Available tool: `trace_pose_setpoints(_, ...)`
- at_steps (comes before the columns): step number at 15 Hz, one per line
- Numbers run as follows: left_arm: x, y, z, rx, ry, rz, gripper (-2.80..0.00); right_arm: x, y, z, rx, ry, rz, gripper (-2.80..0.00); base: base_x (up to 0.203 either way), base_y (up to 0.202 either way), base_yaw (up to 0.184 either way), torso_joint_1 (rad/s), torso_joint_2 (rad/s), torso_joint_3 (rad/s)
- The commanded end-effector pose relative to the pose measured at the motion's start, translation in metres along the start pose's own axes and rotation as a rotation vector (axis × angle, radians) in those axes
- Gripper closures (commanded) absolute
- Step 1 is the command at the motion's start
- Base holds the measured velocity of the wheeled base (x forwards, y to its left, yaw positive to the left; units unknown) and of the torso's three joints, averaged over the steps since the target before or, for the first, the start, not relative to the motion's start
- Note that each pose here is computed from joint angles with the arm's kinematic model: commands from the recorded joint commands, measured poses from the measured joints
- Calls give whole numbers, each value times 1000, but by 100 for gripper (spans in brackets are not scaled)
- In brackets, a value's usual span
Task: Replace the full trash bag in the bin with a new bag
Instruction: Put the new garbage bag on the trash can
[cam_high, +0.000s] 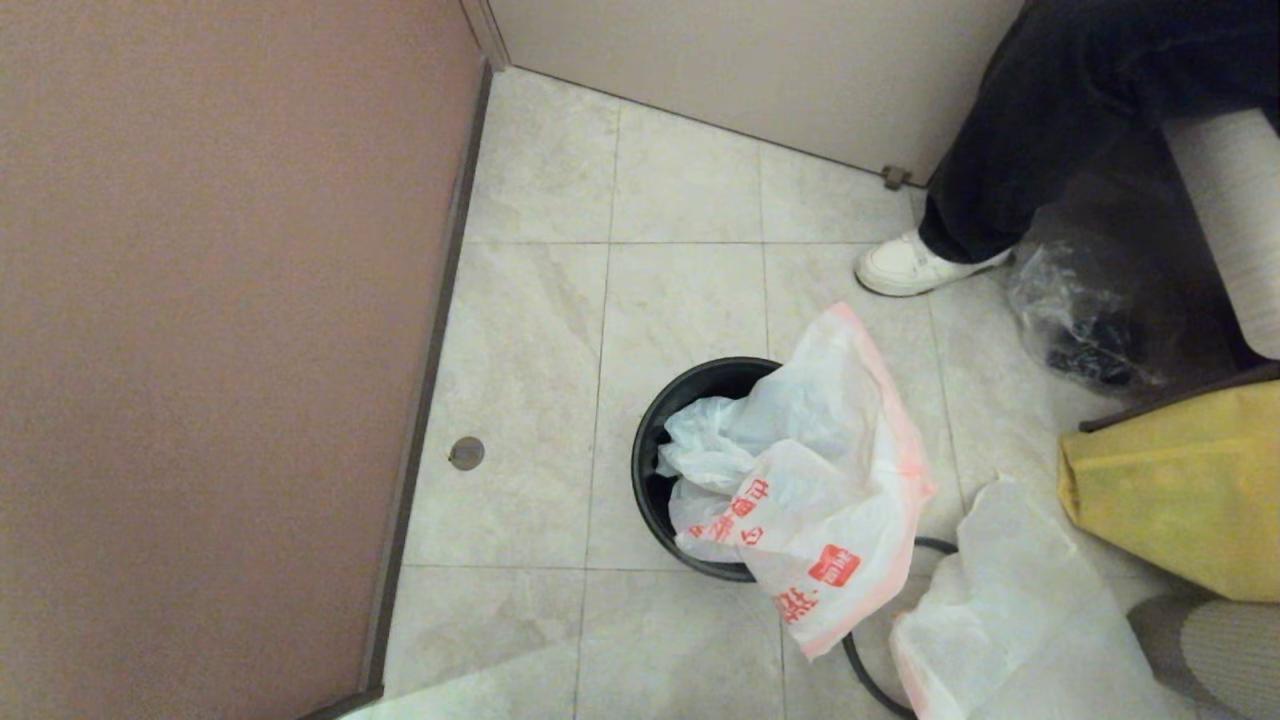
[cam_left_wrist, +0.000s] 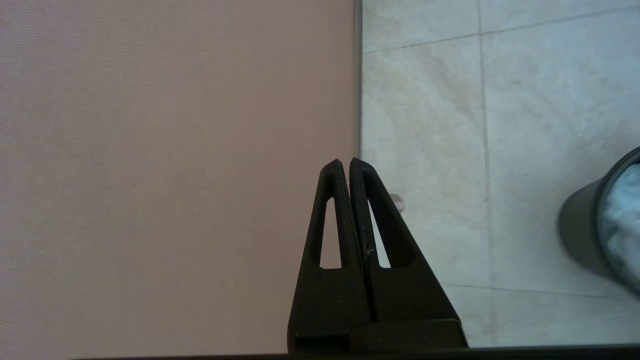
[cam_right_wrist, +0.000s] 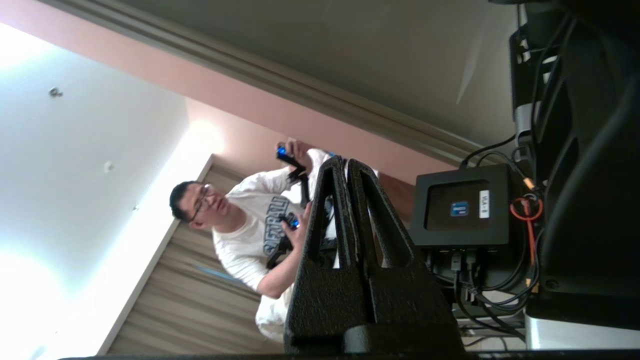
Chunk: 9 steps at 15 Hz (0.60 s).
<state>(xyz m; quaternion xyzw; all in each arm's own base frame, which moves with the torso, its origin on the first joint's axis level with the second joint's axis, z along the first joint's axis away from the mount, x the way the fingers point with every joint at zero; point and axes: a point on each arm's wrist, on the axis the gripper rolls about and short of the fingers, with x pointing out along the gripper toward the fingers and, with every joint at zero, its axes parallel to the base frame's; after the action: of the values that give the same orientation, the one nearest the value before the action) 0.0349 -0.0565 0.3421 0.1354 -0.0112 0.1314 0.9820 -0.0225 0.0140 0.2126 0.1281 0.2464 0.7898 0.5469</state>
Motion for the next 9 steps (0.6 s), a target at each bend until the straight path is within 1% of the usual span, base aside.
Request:
trace_pose_setpoints(1, 1, 12, -5, -11, 6, -4, 0, 0, -2, 9, 12, 9, 22, 0, 0, 0, 0, 0, 0, 0)
trace_pose_setpoints(3, 1, 18, -5, -15, 8, 2, 0, 0, -2, 15, 11, 10, 24, 0, 0, 0, 0, 0, 0, 0)
trace_pose_setpoints(6, 2, 24, -6, -1, 12, 13, 0, 0, -3, 23, 5, 13, 30, 0, 0, 0, 0, 0, 0, 0)
trace_pose_setpoints(9, 2, 30, -6, -8, 11, 15, 0, 0, -3, 29, 4, 19, 39, 0, 0, 0, 0, 0, 0, 0)
